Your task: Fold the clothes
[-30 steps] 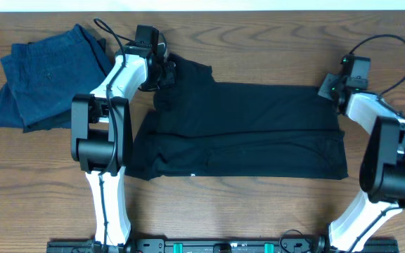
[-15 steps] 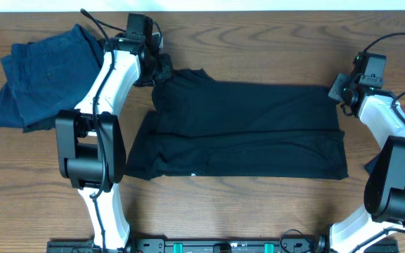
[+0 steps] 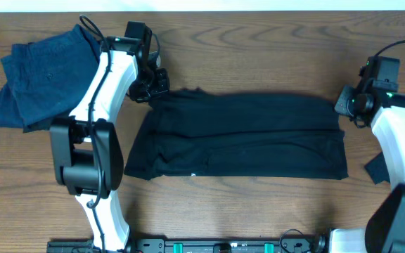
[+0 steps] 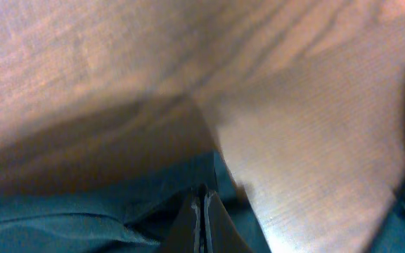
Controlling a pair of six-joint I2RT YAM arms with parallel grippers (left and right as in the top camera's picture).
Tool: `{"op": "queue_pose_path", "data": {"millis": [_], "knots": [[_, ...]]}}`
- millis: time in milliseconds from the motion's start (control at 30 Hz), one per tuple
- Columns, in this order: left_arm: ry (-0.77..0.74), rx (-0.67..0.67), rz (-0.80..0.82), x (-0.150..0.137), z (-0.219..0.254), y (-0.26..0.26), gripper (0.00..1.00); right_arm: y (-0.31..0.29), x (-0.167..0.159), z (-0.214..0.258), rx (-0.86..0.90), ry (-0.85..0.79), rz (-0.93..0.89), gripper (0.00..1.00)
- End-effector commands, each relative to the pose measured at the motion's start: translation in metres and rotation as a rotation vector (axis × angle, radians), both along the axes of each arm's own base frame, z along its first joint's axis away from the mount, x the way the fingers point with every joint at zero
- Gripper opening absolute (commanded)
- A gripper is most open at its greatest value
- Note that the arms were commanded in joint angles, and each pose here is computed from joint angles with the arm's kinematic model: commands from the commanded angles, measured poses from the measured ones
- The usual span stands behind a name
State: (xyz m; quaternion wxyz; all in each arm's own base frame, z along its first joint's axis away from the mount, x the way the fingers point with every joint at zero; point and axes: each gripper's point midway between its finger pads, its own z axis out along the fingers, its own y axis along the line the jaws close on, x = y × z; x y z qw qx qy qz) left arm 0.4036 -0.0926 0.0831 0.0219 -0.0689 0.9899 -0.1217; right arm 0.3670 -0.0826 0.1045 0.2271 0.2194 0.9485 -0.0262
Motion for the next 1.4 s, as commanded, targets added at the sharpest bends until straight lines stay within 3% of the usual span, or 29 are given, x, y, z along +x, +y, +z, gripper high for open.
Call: {"op": "queue_pose_path", "data": {"millis": [0, 367, 667, 1033, 1233, 1367], "knots": [[0.01, 0.012, 0.007, -0.011, 0.015, 0.007, 0.06, -0.001, -0.013, 0.006, -0.013, 0.029, 0.013, 0.01], [0.144, 0.06, -0.014, -0.05, 0.022, 0.019, 0.06, -0.009, -0.06, -0.009, -0.001, 0.22, -0.042, 0.01], [0.226, 0.071, -0.019, -0.07, 0.024, 0.022, 0.06, -0.041, -0.072, -0.008, -0.025, 0.227, -0.183, 0.01], [0.353, 0.084, -0.027, -0.102, 0.019, 0.025, 0.06, -0.036, -0.071, -0.009, -0.006, 0.228, -0.163, 0.01], [0.423, 0.092, -0.028, -0.119, 0.013, 0.027, 0.06, -0.001, -0.074, -0.013, 0.159, 0.247, -0.032, 0.01], [0.457, 0.096, -0.029, -0.128, 0.007, 0.028, 0.06, 0.003, -0.087, -0.016, 0.177, 0.3, -0.032, 0.01]]}}
